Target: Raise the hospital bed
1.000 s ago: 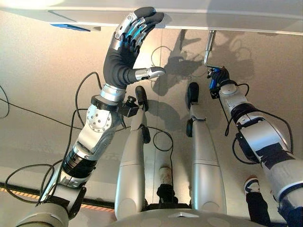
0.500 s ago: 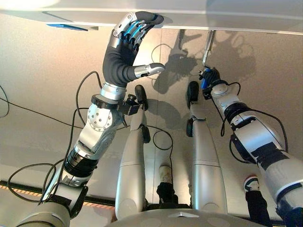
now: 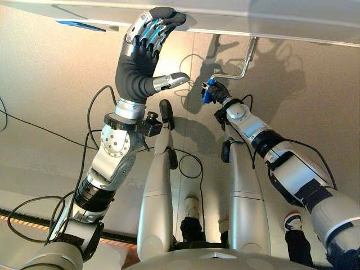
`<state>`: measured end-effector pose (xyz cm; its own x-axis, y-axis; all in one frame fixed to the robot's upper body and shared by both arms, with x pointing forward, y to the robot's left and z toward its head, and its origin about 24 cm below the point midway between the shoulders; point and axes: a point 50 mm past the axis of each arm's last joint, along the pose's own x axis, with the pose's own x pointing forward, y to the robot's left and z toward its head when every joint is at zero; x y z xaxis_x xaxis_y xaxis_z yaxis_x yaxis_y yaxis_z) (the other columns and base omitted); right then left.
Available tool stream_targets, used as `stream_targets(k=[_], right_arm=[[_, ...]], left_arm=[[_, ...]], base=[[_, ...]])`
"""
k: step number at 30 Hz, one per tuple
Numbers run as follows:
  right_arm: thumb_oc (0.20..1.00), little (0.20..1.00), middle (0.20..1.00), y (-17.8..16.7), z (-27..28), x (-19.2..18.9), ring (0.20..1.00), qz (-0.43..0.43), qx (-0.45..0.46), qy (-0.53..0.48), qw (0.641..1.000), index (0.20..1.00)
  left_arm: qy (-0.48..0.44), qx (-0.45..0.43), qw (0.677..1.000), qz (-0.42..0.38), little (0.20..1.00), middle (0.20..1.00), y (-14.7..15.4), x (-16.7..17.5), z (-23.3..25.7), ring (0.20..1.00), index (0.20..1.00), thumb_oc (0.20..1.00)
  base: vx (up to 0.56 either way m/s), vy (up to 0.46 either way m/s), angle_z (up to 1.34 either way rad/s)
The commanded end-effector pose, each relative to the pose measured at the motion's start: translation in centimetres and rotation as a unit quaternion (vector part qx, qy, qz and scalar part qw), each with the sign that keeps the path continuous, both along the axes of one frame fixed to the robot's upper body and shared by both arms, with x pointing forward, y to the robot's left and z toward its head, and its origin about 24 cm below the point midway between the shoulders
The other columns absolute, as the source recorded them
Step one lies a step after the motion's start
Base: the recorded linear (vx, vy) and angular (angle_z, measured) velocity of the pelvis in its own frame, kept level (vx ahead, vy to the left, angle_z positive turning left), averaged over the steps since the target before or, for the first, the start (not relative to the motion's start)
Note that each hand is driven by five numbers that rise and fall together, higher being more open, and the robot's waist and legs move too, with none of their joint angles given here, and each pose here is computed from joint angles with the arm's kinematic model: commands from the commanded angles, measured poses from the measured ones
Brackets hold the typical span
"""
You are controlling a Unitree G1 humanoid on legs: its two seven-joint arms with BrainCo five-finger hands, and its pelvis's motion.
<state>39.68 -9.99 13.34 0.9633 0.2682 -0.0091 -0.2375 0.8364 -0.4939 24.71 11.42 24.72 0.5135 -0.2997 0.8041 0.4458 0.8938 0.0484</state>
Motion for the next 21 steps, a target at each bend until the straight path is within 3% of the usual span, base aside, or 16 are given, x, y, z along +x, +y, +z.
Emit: stream_targets(k=[1,3,5,12,21], right_arm=[[0.2,0.2,0.2,15.0,5.2,-7.3,0.2,0.335,0.124,-0.096,0.929,0.2],[0.2,0.2,0.2,13.5,6.9,-7.6,0.2,0.34,0.158,-0.127,0.918,0.2],[0.2,0.2,0.2,9.7,9.7,-8.2,0.2,0.334,0.218,-0.187,0.898,0.2],[0.2,0.2,0.2,0.6,11.5,-10.7,0.2,0.272,0.329,-0.279,0.86,0.2],[0.2,0.2,0.2,-8.0,12.6,-13.4,0.2,0.129,0.375,-0.41,0.821,0.2]], left_arm=[[-0.074,0.002,0.997,-0.028,1.0,1.0,0.3,-2.4,1.4,1.0,1.0,1.0],[-0.078,0.012,0.997,-0.023,1.0,1.0,0.5,-2.5,1.3,1.0,1.0,1.0],[-0.082,0.028,0.996,-0.004,1.0,1.0,1.0,-2.6,1.2,1.0,1.0,1.0],[-0.082,0.053,0.995,0.037,1.0,1.0,2.5,-2.8,0.6,1.0,1.0,1.0],[-0.078,0.069,0.992,0.072,1.0,1.0,4.4,-3.2,0.1,1.0,1.0,1.0]], base=[[0.0,0.0,0.0],[0.0,0.0,0.0],[0.01,0.001,0.02],[0.01,-0.006,0.03],[0.01,0.002,0.02]])
